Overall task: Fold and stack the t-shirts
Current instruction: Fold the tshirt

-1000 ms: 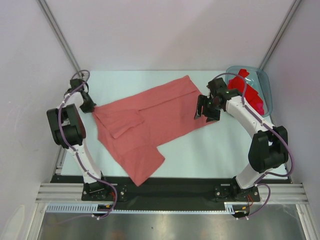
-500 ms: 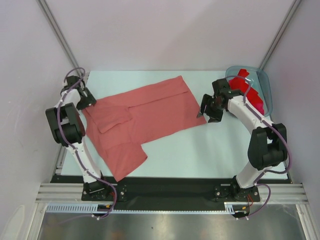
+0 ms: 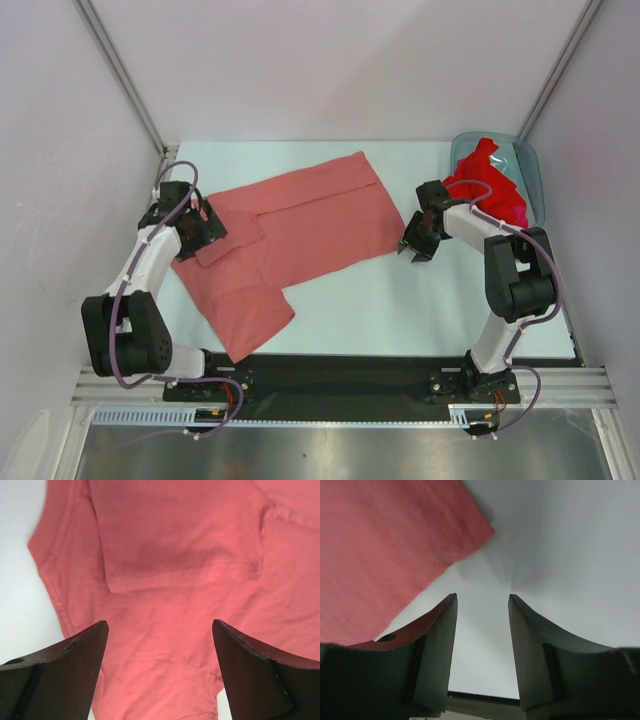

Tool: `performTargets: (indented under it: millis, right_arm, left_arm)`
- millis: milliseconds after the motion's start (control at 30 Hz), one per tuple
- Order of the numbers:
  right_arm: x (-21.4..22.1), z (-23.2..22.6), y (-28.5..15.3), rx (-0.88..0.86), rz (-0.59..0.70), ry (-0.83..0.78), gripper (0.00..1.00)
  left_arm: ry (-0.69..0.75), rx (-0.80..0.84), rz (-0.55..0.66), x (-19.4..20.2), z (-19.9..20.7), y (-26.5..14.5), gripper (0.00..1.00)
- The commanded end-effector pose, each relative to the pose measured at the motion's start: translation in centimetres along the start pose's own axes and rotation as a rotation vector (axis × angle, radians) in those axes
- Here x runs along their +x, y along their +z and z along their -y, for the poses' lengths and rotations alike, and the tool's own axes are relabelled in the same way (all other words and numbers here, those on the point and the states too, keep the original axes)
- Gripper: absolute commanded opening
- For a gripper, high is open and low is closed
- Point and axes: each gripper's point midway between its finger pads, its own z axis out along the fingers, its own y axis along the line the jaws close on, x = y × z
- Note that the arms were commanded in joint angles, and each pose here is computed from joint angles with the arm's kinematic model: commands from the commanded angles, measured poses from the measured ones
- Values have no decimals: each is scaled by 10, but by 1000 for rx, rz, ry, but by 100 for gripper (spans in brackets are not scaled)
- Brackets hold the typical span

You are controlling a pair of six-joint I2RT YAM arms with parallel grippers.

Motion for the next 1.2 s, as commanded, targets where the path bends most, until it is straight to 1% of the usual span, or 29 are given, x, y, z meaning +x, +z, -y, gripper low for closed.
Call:
performTargets:
  millis: [0,133,200,333,567,667,833,900,1067,1100,1167]
  right_arm:
    - [-32,-4,6,13,148,45,50]
    - [-52,-8,8,-10,207,56,50]
    - [-58,-8,11,-13,200,70,50]
    - [-58,-8,18,-5,165,88,49]
    - [-58,-2,26,7,155,99,48]
    - [-63,2,27,12,159,105,46]
    - [-58,-2,28,-17,128,89,40]
    - [-54,-3,30,-30,111,87,39]
    - [-45,-3,36,-48,71,82,31]
    - [-44,-3,36,-52,74,78,26]
    - [-43,1,38,-43,78,74,20]
  left_arm:
    - [27,72,-38,21,13,-9,91]
    - [45,112,-51,33,17,-16,90]
    - [49,123,-54,36,18,-18,90]
    - [62,126,-54,35,19,-21,90]
    - [72,124,-47,27,23,-20,89]
    - [71,127,-56,28,24,-20,89]
    - [77,129,-41,23,25,-24,89]
    - [77,130,-41,22,25,-24,89]
    - [75,144,-33,17,30,-27,89]
    - [75,146,-32,17,30,-27,89]
    - [76,145,-33,18,29,-27,89]
